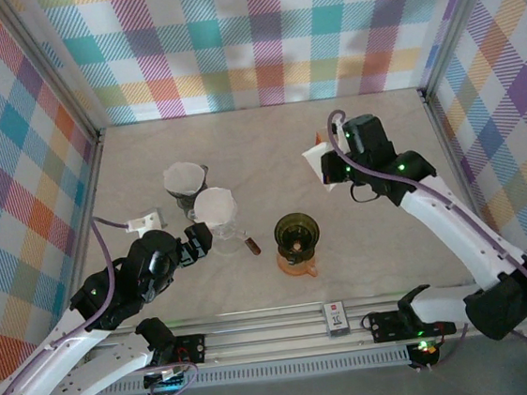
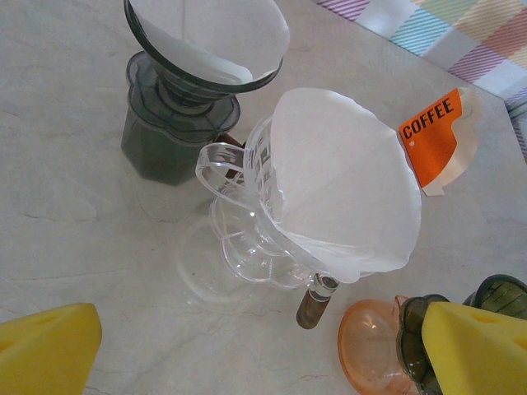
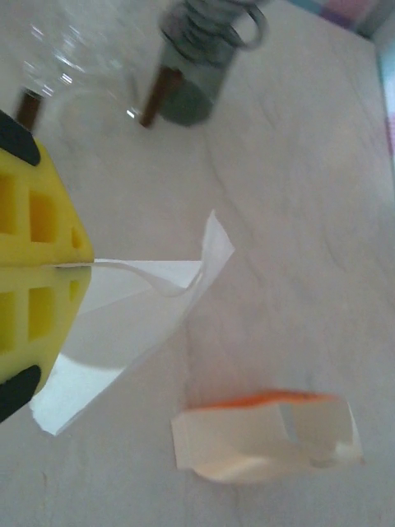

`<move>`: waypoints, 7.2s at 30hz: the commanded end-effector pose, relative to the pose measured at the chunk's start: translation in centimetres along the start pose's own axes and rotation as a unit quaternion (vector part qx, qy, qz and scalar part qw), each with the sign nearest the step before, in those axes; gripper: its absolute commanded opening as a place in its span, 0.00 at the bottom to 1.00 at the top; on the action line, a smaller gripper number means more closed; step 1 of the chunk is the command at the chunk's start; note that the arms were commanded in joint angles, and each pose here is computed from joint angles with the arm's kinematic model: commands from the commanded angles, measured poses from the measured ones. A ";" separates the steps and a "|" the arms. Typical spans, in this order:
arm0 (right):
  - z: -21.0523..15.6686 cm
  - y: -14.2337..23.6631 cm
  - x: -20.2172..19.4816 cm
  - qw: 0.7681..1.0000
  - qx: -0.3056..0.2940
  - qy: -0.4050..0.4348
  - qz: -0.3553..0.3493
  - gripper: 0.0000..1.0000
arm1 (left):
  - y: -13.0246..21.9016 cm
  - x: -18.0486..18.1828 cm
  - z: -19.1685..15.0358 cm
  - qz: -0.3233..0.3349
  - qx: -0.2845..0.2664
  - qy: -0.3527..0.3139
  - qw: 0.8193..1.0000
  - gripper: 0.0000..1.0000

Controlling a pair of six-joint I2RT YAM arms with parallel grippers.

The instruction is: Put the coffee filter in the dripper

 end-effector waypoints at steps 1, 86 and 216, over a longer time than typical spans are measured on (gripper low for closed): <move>-1.8 3.3 1.6 0.996 0.061 0.040 0.042 0.00 | 0.8 -0.2 1.6 -0.004 -0.027 0.004 1.000 1.00; -12.7 -2.2 7.6 0.901 0.335 0.274 -0.019 0.15 | 0.5 -1.2 1.6 -0.039 -0.016 0.000 0.999 1.00; -12.3 -7.3 1.0 0.958 0.259 0.123 -0.035 0.74 | -9.1 -13.1 -3.2 -0.099 0.193 -0.156 0.963 0.61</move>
Point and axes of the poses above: each hand's point on the last joint's axis, 136 mm out from that joint toward the fingers, its own y axis back along the fingers, its own x axis along the line the jaws close on, z = x × y, the point moved 7 cm from there along y, back along the fingers, and after that the axes turned 15 degrees about -y, right-handed, at the moved point
